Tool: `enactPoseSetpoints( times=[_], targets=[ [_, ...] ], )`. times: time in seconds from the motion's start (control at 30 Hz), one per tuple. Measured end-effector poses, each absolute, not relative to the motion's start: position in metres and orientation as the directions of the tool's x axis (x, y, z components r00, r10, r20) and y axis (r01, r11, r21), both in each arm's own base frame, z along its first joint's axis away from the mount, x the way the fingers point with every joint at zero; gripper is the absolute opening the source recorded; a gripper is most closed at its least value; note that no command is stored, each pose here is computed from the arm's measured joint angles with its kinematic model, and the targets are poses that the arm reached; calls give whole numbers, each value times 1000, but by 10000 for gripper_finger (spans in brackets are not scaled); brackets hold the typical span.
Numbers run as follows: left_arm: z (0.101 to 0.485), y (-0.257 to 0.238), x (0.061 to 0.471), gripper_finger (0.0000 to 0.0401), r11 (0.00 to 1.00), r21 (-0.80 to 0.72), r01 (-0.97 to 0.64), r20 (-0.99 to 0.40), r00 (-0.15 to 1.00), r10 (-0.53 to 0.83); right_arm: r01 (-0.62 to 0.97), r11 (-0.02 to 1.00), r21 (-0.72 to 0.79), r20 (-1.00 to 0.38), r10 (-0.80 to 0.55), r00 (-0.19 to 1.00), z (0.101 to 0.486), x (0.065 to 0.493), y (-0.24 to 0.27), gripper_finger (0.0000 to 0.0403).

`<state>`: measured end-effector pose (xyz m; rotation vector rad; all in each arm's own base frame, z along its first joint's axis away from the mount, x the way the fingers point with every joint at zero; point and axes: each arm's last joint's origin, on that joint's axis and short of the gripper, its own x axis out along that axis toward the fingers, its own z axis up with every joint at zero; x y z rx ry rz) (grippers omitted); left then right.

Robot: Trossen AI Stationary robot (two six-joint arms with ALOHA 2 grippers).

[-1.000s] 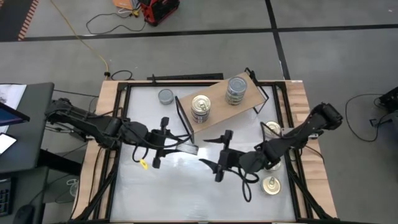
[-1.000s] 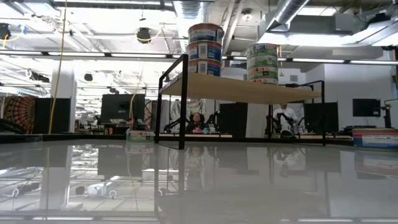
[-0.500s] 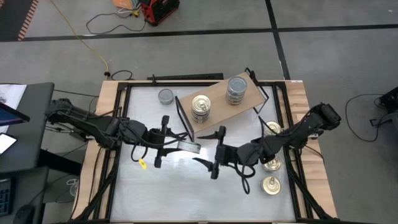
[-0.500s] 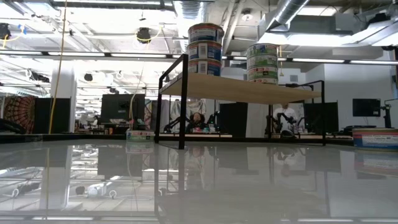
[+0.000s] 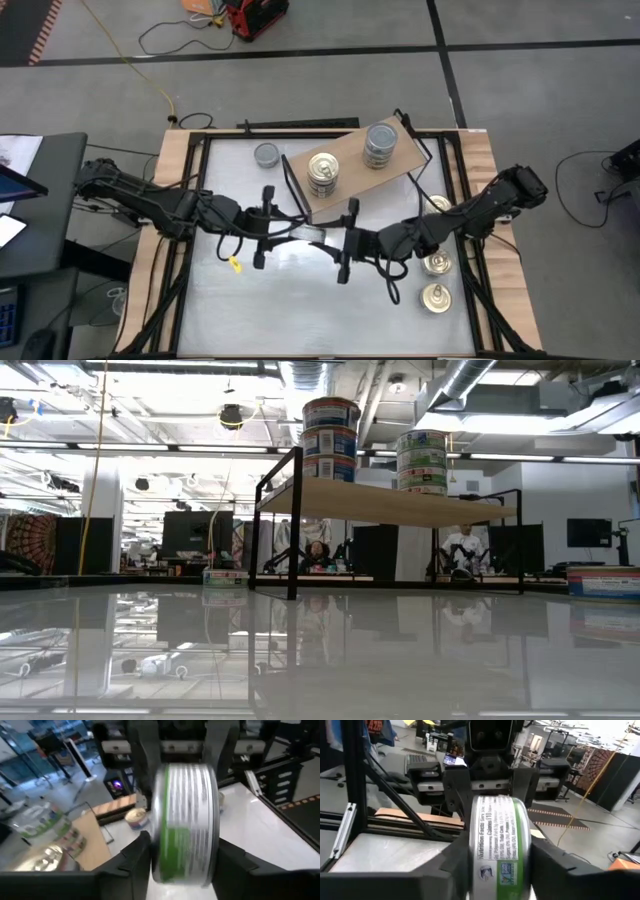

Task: Stack canned seafood by type on shelf
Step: Stack the green tuna can on top of the green tuna can

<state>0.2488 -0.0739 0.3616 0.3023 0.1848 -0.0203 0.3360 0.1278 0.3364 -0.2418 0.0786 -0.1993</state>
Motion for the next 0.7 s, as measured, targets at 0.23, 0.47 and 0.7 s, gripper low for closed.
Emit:
enactPoseSetpoints(
  times=[0.23,0.47,0.7],
  targets=[
    [372,-70,245,229,919,391,-41,-108,990,91,205,951,-232,-69,-226,972,336,335,127,163],
    [396,-66,222,246,884,462,-70,23,998,67,194,955,-226,-66,-214,975,347,323,127,179],
    [400,-81,208,247,810,585,-40,37,999,22,195,964,-181,-75,-212,975,365,303,118,164]
  ],
)
